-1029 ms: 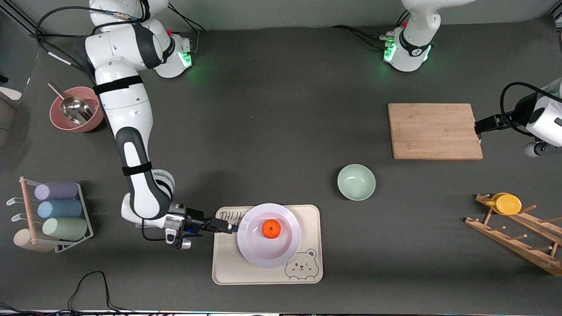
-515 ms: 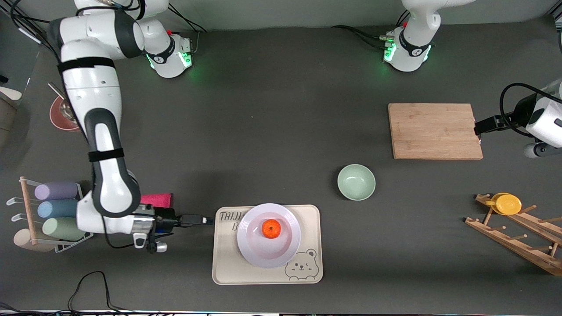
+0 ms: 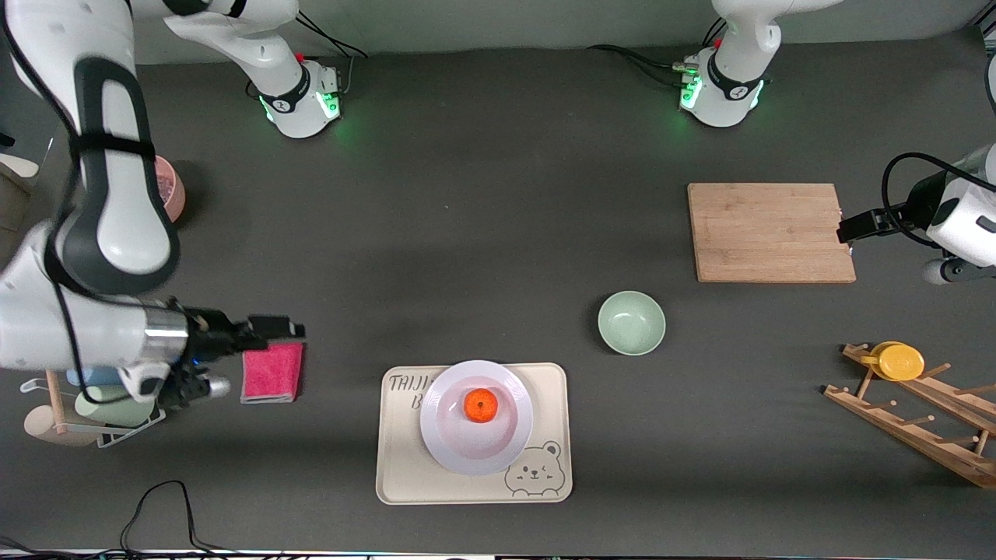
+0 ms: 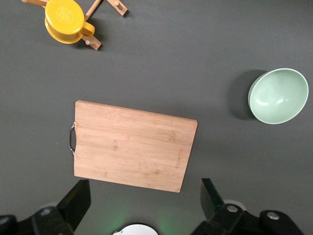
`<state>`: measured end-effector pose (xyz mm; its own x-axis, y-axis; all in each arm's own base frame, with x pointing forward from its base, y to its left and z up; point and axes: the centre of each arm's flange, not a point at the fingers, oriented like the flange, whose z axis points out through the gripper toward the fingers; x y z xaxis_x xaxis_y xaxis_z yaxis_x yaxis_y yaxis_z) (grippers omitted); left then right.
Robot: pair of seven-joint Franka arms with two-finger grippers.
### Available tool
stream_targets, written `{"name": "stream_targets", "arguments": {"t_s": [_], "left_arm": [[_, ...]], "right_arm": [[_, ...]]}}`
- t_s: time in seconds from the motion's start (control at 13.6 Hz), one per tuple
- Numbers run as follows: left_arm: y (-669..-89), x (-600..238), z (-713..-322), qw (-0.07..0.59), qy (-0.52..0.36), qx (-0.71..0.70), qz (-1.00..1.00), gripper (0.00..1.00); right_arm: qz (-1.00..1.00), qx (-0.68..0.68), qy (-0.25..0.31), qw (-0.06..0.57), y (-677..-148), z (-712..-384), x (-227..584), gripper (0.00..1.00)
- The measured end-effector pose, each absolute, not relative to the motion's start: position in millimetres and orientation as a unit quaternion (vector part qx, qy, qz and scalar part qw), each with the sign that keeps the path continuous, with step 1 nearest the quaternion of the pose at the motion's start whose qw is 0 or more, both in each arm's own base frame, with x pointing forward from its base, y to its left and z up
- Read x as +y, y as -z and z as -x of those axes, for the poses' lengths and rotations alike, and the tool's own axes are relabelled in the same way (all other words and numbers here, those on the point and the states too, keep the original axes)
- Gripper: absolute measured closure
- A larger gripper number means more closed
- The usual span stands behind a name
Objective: Place orange and plate with both arms
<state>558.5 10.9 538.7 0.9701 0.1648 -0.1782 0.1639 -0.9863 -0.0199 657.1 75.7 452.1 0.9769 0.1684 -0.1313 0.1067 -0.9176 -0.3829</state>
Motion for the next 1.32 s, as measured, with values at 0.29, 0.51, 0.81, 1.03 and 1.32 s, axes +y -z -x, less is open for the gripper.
{"name": "stream_targets", "arguments": {"t_s": [0.29,0.51,0.81,1.03,1.32], "left_arm": [[-538,10,-559,0.002,-0.091,-0.082,0.992,0.00],[-538,9,-559,0.002,-0.089,-0.081,0.993,0.00],[-540,6,-561,-0.006,-0.082,-0.081,0.993,0.00],[-542,5,-561,-0.008,-0.081,-0.081,0.993,0.00],[-547,3,-563,-0.009,-0.073,-0.079,0.994,0.00]], "right_arm": [[0.989,-0.063,-0.098,0.090,-526,-609,47,0.00],[0.994,-0.051,-0.080,0.050,-560,-594,20,0.00],[0.998,-0.040,-0.057,0.008,-587,-583,2,0.00],[0.998,-0.036,-0.048,0.004,-584,-586,0,0.00],[0.998,-0.032,-0.047,0.003,-582,-586,-2,0.00]]}}
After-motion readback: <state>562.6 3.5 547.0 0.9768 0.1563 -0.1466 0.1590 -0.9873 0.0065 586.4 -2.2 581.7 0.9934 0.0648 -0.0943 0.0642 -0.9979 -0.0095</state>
